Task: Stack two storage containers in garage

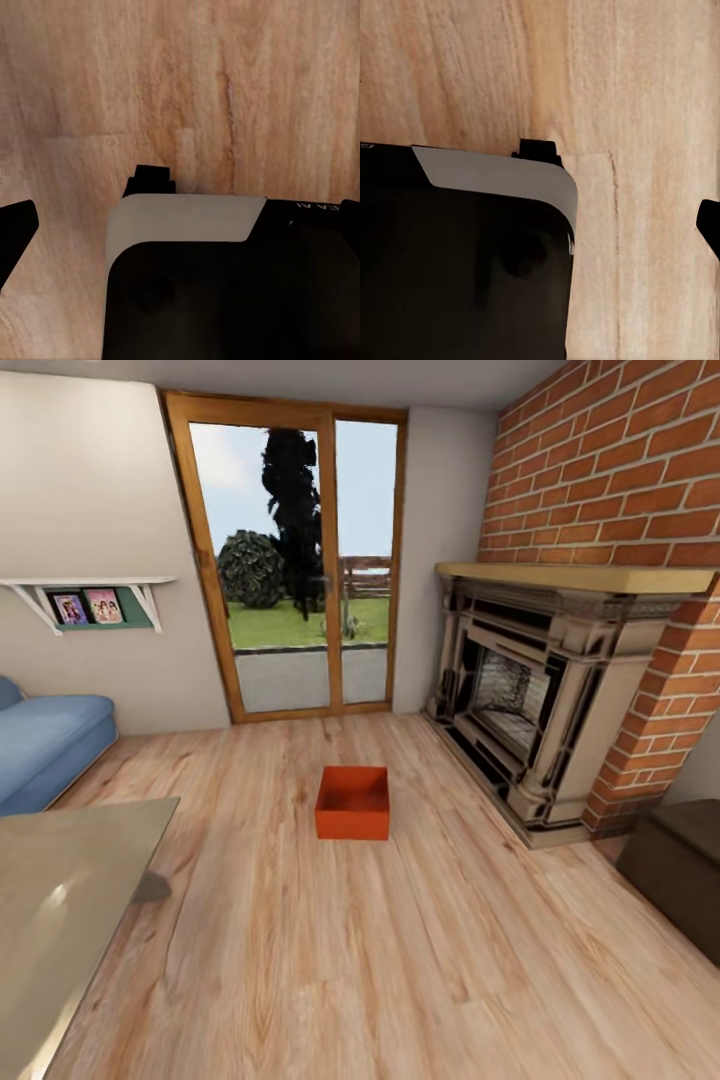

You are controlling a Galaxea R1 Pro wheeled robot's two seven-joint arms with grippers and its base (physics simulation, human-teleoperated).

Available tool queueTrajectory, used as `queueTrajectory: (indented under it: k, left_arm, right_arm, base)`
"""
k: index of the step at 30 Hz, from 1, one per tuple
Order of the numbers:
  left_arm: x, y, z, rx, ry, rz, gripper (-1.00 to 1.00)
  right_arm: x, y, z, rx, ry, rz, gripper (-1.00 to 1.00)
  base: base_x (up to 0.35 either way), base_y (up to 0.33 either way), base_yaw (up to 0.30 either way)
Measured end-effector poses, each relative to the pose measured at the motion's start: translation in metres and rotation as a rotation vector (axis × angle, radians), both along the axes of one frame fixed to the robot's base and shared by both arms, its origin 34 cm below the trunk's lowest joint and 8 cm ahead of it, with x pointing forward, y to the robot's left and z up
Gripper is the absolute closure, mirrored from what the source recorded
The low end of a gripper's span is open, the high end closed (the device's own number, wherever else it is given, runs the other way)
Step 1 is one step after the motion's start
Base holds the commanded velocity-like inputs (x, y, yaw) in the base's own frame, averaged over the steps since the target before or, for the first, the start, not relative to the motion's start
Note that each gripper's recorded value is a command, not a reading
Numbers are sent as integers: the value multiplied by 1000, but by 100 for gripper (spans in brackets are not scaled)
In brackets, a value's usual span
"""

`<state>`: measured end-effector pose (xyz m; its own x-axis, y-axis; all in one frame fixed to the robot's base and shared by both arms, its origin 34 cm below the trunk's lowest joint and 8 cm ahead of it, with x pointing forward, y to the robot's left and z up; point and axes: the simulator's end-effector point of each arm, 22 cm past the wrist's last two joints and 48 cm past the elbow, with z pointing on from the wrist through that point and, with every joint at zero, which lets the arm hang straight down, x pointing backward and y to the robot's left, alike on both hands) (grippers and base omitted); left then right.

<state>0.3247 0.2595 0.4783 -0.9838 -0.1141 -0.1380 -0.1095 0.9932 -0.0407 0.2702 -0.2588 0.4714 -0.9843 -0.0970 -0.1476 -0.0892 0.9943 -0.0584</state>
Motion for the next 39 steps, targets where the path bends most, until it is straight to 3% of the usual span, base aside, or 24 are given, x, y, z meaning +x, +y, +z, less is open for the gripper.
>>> queueTrajectory:
  k: [39]
  left_arm:
    - [0, 1, 0, 1, 0, 0, -100]
  right_arm:
    - [0, 0, 0, 1, -1, 0, -100]
  base:
    - [320, 0, 3]
